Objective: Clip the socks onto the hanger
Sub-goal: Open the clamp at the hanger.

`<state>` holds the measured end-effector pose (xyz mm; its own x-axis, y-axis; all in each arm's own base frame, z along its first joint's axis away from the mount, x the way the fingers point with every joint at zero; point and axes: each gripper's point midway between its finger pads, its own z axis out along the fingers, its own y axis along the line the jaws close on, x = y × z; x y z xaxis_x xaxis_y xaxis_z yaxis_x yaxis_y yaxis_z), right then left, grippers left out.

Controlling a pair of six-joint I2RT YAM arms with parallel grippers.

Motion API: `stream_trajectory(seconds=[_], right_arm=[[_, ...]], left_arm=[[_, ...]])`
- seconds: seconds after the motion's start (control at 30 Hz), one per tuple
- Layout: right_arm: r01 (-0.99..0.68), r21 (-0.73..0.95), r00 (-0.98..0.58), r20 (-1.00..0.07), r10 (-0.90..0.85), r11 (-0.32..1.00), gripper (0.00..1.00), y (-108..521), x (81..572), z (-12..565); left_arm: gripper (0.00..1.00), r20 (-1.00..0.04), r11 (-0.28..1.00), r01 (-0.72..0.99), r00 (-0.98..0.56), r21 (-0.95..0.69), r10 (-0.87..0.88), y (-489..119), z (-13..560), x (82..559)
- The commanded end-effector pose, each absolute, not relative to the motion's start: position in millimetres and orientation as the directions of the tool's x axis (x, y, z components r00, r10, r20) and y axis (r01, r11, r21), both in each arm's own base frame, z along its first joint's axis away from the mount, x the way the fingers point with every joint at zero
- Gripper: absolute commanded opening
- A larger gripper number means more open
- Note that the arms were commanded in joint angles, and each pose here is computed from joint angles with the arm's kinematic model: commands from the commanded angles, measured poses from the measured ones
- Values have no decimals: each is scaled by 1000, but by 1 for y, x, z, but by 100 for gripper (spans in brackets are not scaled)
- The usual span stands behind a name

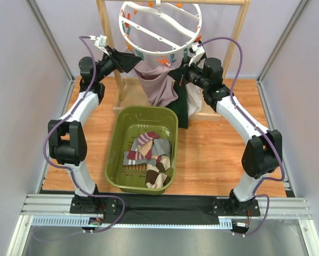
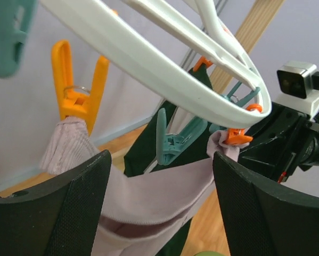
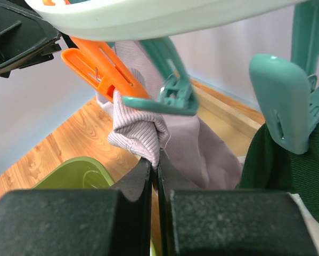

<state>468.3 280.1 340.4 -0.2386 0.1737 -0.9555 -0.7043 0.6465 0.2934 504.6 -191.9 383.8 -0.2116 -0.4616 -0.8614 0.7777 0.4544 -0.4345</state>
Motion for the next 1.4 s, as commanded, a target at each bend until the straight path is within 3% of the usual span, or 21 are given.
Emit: stream_trajectory(seconds=[0.0, 0.33, 0.5, 1.07, 1.13, 1.17, 1.37], right_arm=[[-730, 274, -181, -961, 209, 627, 0, 281, 468, 372], [-733, 269, -173, -962, 211, 625, 0, 280, 467, 377], [-734, 274, -179, -961, 212, 622, 0, 281, 467, 375], [-734, 275, -182, -961, 210, 621, 0, 281, 465, 376], [-734, 275, -184, -961, 208, 621, 0, 282, 466, 375], [-733, 276, -185, -960, 209, 622, 0, 281, 466, 375], [-736, 276, -186, -960, 208, 618, 0, 282, 466, 375]], left_arm=[[82, -879, 399, 850, -143, -344, -455, -209, 409, 491], [75, -904, 439, 839, -133, -321, -408, -227, 401, 494], [56, -903, 450, 837, -114, -312, -414, -229, 398, 493], [29, -889, 516, 809, -19, -282, -457, -216, 407, 485], [32, -889, 516, 811, -10, -275, -459, -216, 409, 484], [42, -888, 518, 810, -10, -277, -460, -216, 407, 485], [44, -893, 511, 822, 9, -249, -450, -217, 415, 484]])
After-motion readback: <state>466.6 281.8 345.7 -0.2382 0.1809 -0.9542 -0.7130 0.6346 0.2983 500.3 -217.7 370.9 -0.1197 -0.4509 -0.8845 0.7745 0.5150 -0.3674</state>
